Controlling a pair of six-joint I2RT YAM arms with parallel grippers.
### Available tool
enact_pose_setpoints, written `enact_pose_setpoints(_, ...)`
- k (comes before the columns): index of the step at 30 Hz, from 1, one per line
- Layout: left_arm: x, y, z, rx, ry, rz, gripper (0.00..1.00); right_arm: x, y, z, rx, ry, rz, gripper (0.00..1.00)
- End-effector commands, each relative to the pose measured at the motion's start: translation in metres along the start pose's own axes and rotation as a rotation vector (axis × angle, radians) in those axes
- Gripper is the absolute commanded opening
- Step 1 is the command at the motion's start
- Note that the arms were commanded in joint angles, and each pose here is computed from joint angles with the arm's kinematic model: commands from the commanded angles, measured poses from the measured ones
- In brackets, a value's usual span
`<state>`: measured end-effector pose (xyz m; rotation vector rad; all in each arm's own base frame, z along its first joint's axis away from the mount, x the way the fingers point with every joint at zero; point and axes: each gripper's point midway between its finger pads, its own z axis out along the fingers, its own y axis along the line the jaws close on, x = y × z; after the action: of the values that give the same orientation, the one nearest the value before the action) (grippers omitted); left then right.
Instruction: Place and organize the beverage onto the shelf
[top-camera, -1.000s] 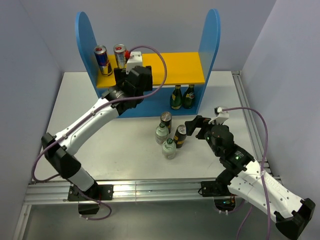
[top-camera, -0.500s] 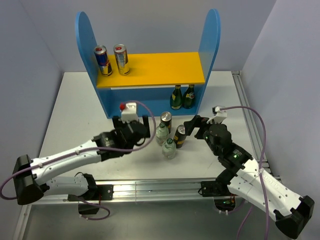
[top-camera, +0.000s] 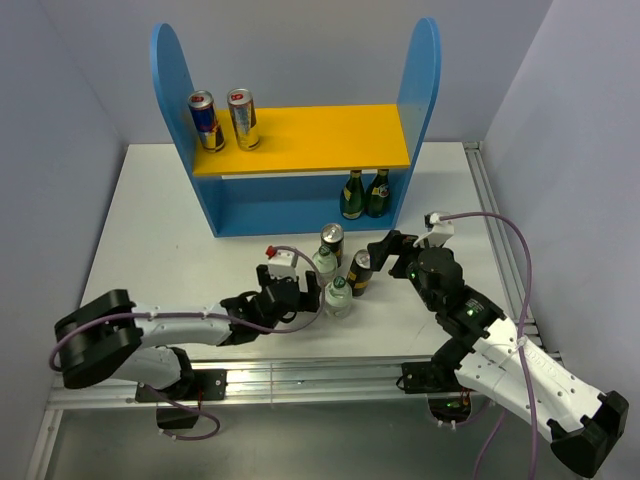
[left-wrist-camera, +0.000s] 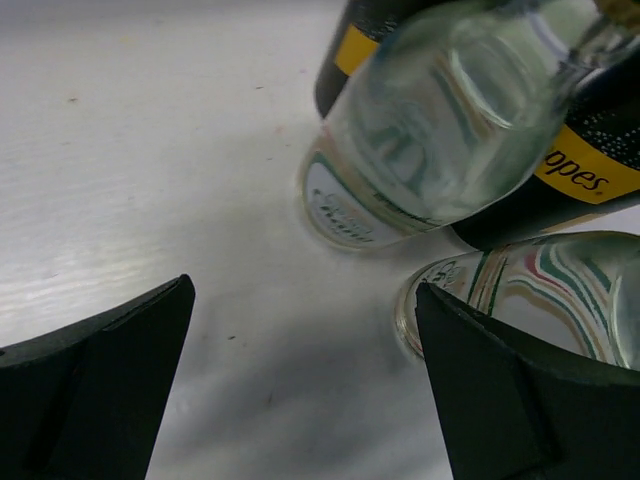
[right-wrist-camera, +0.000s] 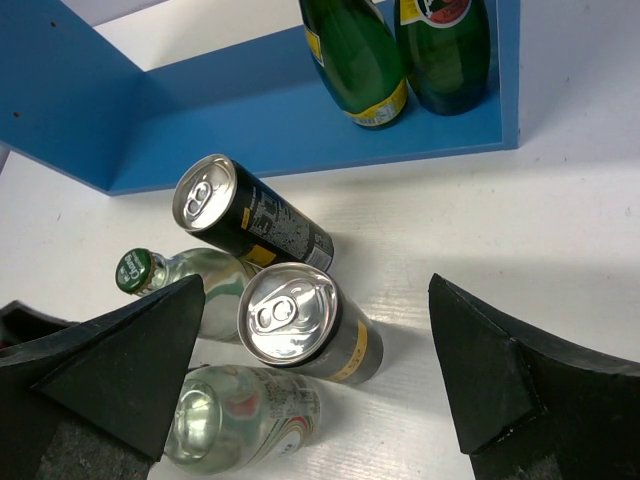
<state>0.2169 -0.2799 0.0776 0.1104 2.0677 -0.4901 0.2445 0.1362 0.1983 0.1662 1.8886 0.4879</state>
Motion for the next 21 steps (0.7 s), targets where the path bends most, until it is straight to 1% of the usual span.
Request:
enact_pose_setpoints(1,-0.022,-0.050,0.012,0.166,-0.073,-0.042,0.99,-0.006,0.000,0.001,0.003,-0.033,0.007,1.00)
enact_pose_setpoints(7,-0.021,-0.065,0.027,0.182,-0.072,-0.024,0.99,-0.004,0.000,0.002,0.002,-0.033,0.007,1.00)
enact_pose_setpoints(13,-0.029,-0.076,0.040,0.170,-0.097,0.008,0.99,0.000,0.001,0.006,-0.002,-0.024,0.006,1.00)
enact_pose_setpoints(16,-0.032,-0.079,0.048,0.150,-0.109,0.027,0.99,0.000,0.001,0.006,-0.003,-0.023,0.006,1.00)
enact_pose_setpoints(21,-0.037,-0.073,0.060,0.095,-0.130,0.032,0.99,0.000,0.001,0.004,-0.005,-0.025,0.007,1.00)
